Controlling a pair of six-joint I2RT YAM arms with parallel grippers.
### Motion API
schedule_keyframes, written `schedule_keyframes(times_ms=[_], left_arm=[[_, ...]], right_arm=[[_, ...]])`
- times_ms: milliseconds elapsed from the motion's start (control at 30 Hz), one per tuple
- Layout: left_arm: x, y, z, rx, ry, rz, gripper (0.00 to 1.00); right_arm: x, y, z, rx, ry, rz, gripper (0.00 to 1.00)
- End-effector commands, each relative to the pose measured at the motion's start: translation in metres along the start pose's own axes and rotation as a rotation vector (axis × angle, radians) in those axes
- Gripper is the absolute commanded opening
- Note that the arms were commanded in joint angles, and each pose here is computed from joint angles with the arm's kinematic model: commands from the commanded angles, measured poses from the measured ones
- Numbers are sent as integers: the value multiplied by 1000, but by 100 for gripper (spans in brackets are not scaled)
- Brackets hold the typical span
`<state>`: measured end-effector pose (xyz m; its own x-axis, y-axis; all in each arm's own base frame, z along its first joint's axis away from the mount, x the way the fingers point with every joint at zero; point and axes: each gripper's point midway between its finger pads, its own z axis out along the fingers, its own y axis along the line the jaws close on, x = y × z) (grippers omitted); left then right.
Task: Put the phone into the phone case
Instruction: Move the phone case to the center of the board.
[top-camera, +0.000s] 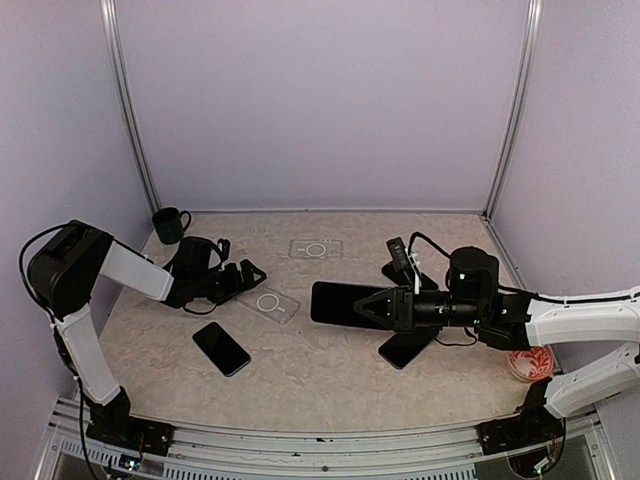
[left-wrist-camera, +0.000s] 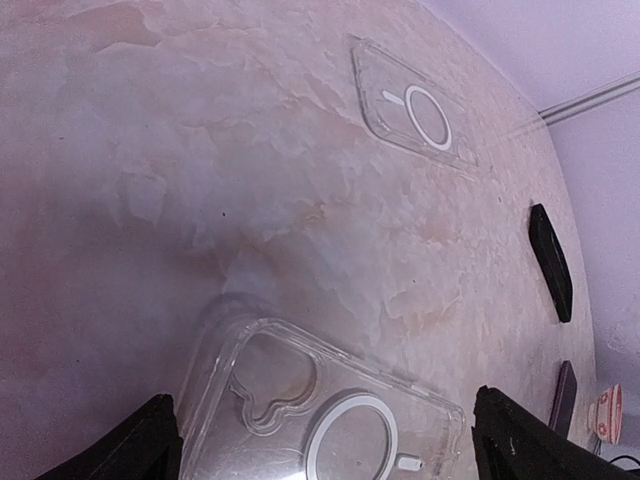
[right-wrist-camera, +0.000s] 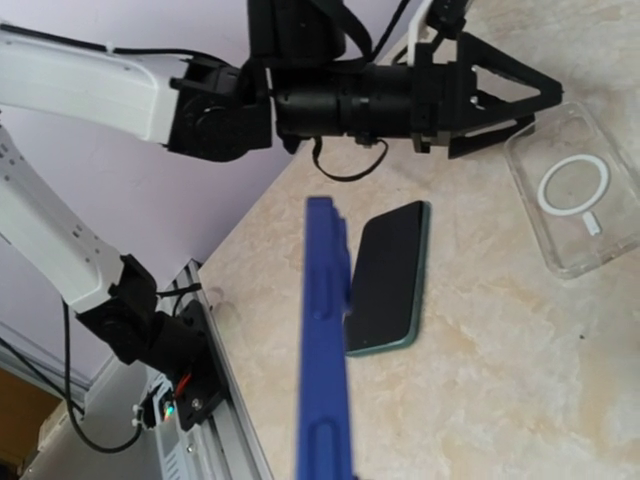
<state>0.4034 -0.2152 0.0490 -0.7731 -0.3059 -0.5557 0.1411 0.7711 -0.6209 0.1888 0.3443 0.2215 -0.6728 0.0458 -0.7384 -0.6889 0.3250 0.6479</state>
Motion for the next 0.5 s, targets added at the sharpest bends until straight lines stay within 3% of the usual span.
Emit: schedule_keyframes(times_ms=[0,467], left_arm=[[3,-17,-4,24,4,14,99],[50,-33,4,28,83,15,96]], right_arm=[[-20,5,0,-4,-56,-7,0],[-17,-30,5,162,-38,73,0]])
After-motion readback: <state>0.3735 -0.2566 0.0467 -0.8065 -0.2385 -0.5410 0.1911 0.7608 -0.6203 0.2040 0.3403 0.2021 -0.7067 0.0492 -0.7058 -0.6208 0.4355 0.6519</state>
